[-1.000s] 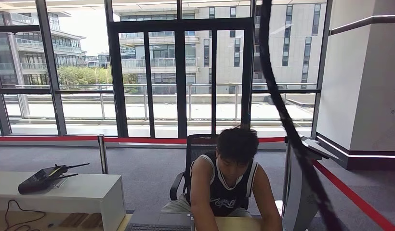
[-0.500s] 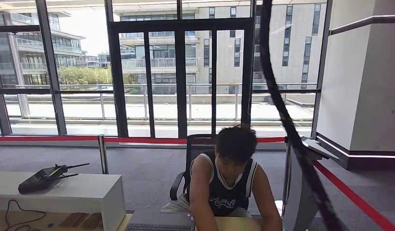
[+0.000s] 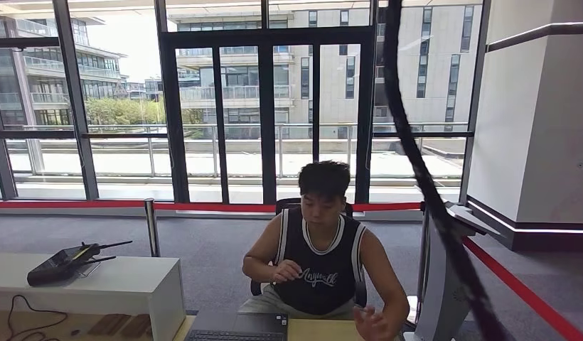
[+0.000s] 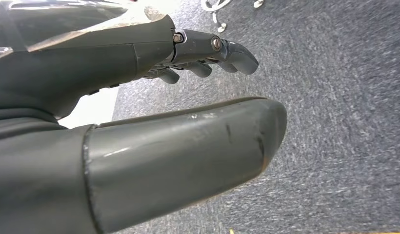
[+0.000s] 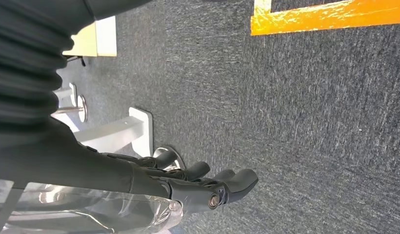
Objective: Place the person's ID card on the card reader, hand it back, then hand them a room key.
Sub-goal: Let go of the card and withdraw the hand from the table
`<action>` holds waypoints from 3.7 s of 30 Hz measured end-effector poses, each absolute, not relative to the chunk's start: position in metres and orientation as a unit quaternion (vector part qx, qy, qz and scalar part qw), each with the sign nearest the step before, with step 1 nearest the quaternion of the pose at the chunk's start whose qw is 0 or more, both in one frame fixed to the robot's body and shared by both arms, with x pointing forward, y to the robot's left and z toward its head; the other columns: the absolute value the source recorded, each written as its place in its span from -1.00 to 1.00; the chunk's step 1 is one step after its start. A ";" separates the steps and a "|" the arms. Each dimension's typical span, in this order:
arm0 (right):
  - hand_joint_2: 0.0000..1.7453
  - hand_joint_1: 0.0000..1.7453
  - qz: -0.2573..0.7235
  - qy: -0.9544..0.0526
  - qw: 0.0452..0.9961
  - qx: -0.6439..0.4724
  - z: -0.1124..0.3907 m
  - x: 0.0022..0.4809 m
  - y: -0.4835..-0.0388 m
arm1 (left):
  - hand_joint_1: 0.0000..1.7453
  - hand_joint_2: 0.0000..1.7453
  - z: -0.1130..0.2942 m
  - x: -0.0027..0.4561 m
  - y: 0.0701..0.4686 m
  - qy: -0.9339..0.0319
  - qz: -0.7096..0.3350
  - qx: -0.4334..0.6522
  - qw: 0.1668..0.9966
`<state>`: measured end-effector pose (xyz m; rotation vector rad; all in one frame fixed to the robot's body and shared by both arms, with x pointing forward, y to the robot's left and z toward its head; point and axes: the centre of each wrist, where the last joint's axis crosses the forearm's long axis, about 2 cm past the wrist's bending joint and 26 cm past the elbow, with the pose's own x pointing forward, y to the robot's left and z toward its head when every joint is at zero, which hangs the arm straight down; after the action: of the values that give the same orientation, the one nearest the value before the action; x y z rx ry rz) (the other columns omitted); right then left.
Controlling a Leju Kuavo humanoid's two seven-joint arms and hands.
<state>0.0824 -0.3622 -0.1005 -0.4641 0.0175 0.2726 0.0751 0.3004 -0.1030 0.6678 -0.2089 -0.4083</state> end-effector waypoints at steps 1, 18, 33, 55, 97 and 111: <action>-1.00 -1.00 0.135 0.009 0.964 -0.230 -0.100 0.082 -0.363 | -1.00 -1.00 -0.103 0.075 0.300 -0.099 -0.198 0.324 0.920; -1.00 -1.00 0.127 0.024 0.963 -0.237 -0.100 0.082 -0.368 | -1.00 -1.00 -0.103 0.075 0.305 -0.068 -0.195 0.326 0.923; -1.00 -1.00 0.142 0.010 0.960 -0.239 -0.099 0.086 -0.368 | -1.00 -1.00 -0.103 0.075 0.306 -0.061 -0.185 0.325 0.926; -1.00 -1.00 0.141 0.018 0.960 -0.241 -0.100 0.083 -0.368 | -1.00 -1.00 -0.103 0.075 0.304 -0.068 -0.187 0.322 0.926; -1.00 -1.00 0.176 0.006 0.957 -0.232 -0.096 0.107 -0.358 | -1.00 -1.00 -0.105 0.074 0.290 -0.045 -0.180 0.264 0.947; -1.00 -1.00 0.186 0.001 0.955 -0.232 -0.094 0.114 -0.358 | -1.00 -1.00 -0.104 0.074 0.287 -0.049 -0.172 0.276 0.944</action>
<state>0.1142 -0.3580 -0.0942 -0.4720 0.0018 0.3780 0.0741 0.2866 -0.1043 0.5630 -0.0997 -0.3514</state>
